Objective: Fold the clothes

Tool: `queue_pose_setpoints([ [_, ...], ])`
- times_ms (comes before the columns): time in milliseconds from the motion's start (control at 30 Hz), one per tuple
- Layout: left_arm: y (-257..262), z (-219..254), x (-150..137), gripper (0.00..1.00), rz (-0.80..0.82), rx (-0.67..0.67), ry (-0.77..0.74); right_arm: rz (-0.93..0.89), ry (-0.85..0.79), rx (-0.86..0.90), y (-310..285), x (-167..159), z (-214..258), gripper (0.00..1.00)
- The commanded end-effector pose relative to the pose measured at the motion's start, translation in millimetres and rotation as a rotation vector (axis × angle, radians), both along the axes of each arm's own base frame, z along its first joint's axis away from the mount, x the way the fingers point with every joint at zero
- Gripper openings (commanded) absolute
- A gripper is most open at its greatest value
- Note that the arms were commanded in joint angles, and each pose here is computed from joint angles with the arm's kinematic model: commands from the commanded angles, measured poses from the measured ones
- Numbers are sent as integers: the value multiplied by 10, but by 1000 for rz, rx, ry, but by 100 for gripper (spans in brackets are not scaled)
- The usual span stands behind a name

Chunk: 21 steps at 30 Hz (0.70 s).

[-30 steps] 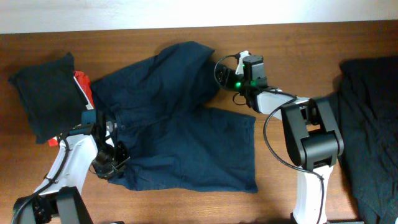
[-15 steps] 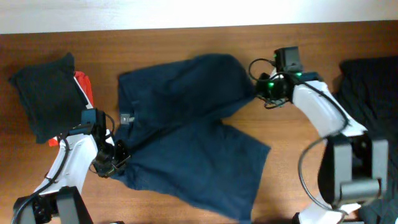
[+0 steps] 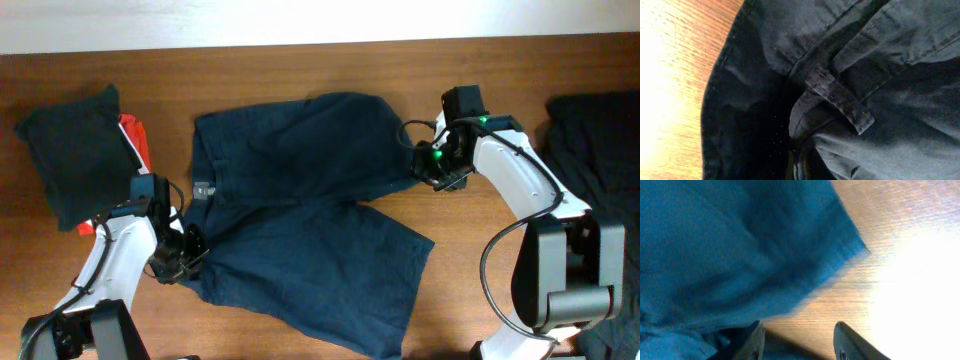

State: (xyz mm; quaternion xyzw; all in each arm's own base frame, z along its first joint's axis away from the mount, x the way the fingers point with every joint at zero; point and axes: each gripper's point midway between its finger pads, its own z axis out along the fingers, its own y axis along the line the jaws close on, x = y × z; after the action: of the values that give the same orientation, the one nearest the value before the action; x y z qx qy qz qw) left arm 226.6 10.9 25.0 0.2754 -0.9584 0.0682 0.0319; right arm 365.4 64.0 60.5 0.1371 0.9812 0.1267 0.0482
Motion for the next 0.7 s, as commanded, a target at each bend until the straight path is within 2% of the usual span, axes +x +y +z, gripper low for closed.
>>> queue_pose_setpoints([
  [0,31,11,43,11,-10,11,-15,-80,83,-141,-379,-275,99,51],
  [33,30,12,34,25,-10,11,-11,-112,108,-147,-423,-371,165,52],
  [67,27,12,13,55,-10,10,-3,-160,135,-144,-455,-481,248,56],
  [100,20,14,-24,69,-18,7,12,-194,160,-143,-473,-585,322,67],
  [133,14,17,-67,75,-38,3,26,-248,209,-139,-474,-756,412,84],
  [267,5,22,-119,77,-47,-1,46,-220,250,2,-175,-1092,538,87],
  [367,6,22,-113,77,-47,-1,44,-196,219,25,-44,-1302,434,85],
  [433,8,20,-102,76,-47,0,39,-159,241,21,36,-1450,215,80],
  [467,7,20,-100,77,-47,0,39,-140,267,10,101,-1585,-82,80],
  [600,11,18,-74,77,-47,1,28,-138,130,-24,29,-1457,-513,78],
  [667,13,17,-65,77,-47,2,24,-136,66,-2,53,-1386,-639,73],
])
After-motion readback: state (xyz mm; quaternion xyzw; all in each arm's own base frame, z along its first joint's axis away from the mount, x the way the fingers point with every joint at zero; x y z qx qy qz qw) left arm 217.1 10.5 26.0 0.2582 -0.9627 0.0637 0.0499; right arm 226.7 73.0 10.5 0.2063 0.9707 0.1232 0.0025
